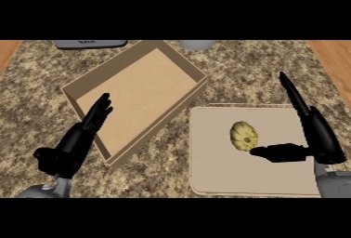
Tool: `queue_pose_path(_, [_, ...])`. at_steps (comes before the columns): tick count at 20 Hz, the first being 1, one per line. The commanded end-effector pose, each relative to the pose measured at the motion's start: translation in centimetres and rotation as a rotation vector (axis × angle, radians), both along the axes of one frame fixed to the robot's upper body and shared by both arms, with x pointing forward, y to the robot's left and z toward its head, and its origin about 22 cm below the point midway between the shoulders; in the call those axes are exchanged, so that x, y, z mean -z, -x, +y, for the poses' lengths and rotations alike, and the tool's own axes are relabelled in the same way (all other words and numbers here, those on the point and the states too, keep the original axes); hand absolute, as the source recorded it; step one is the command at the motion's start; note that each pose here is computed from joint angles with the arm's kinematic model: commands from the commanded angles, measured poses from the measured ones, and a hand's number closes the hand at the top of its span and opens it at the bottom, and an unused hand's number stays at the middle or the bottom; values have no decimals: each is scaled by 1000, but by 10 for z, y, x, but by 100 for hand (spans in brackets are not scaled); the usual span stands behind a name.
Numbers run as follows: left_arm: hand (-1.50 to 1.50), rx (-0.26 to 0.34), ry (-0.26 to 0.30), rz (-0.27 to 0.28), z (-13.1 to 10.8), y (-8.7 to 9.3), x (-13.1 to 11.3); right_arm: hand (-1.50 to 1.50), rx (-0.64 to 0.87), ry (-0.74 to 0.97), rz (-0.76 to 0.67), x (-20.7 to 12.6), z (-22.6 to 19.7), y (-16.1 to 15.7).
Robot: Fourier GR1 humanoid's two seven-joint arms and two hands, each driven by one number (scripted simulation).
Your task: Pick the squash from the tray and place it in the cardboard box
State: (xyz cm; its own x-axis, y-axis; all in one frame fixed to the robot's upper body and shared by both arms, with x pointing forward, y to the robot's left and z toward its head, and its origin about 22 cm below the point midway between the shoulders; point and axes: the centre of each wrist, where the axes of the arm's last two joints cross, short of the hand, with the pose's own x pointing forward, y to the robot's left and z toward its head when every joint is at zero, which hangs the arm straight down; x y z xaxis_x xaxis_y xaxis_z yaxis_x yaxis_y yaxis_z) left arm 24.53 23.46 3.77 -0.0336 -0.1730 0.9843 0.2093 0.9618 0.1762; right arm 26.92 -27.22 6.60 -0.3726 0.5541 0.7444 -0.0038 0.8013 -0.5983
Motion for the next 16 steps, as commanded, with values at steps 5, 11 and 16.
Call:
queue_pose_path(5, [0,22,-79,-35,-4,-13,-4,-150,28,708,-329,16,-21,41])
queue_pose_path(11, [0,46,-82,-28,-9,-23,-2,-150,148,879,-364,-2,10,95])
queue_pose_path(16, [0,70,-81,-27,-5,-26,-5,-150,136,923,-118,-30,46,140])
